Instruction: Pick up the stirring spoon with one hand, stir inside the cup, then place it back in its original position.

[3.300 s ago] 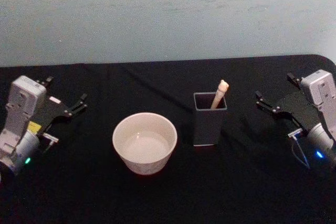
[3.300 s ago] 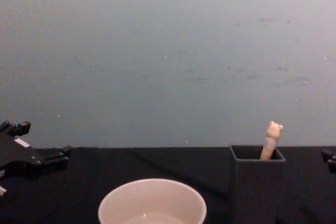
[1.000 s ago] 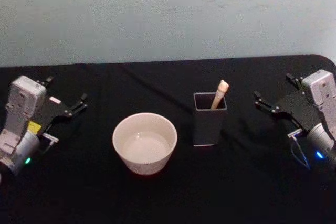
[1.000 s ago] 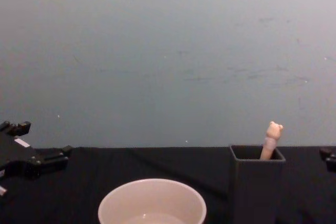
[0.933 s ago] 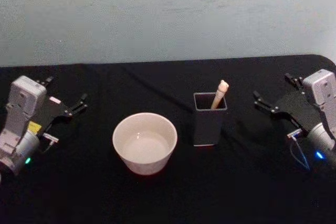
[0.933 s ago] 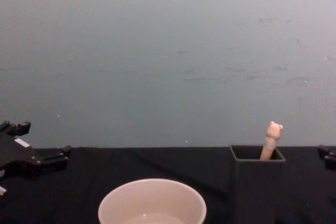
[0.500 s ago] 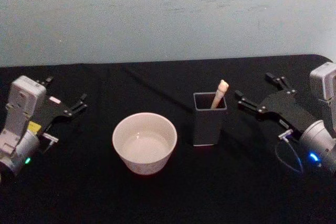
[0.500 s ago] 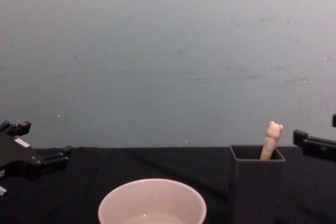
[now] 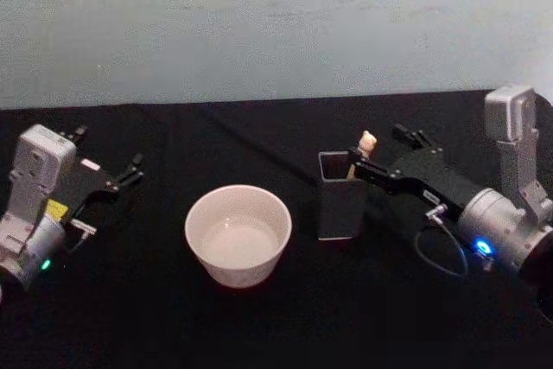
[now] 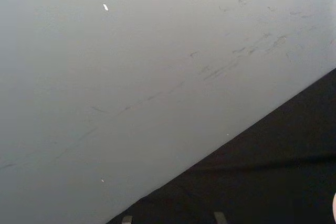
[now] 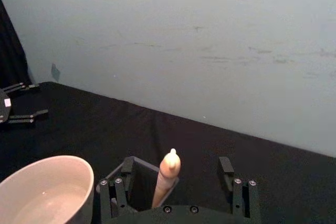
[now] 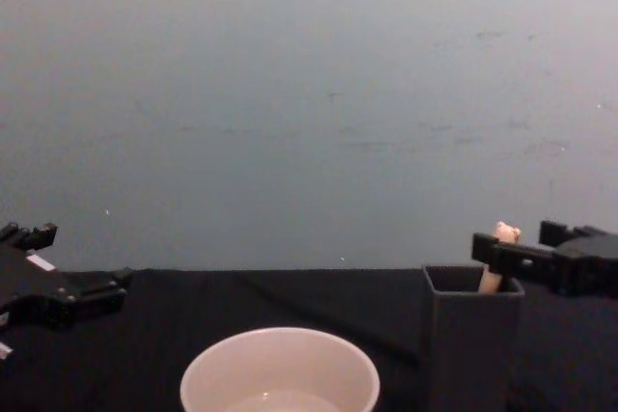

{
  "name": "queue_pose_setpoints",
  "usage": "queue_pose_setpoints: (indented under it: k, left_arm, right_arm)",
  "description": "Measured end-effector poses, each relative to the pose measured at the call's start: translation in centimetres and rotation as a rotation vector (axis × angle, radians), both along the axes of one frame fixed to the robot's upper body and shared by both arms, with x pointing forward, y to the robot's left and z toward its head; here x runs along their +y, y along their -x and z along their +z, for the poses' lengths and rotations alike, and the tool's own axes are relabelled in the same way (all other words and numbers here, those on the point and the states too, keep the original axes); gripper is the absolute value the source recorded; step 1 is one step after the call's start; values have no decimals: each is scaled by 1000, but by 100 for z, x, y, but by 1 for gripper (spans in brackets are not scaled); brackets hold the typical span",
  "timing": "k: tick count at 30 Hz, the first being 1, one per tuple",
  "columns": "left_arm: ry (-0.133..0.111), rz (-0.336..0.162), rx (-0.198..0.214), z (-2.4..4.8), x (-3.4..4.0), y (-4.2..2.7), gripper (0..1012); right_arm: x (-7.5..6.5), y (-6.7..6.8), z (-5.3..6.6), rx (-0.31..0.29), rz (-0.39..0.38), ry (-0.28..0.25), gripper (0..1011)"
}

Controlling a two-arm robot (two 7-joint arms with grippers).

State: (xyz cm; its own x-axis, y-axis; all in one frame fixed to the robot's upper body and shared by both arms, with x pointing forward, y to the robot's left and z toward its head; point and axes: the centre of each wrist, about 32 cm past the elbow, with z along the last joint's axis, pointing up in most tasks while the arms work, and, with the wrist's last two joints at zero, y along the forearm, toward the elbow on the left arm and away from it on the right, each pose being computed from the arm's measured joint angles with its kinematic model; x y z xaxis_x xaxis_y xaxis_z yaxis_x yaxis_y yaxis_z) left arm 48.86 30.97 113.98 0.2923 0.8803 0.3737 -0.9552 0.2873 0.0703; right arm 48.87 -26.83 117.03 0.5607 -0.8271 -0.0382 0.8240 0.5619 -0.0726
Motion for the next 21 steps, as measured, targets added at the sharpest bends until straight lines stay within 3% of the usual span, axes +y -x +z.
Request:
queue_pose_setpoints:
  k: [7,21]
  left_arm:
    - [0,0,0,0,0,0,1001]
    - [0,0,0,0,0,0,1001]
  right_arm:
    - [83,-127,-20,40,-1,-23,1000]
    - [134,-202,-28,53,16,-29,1000]
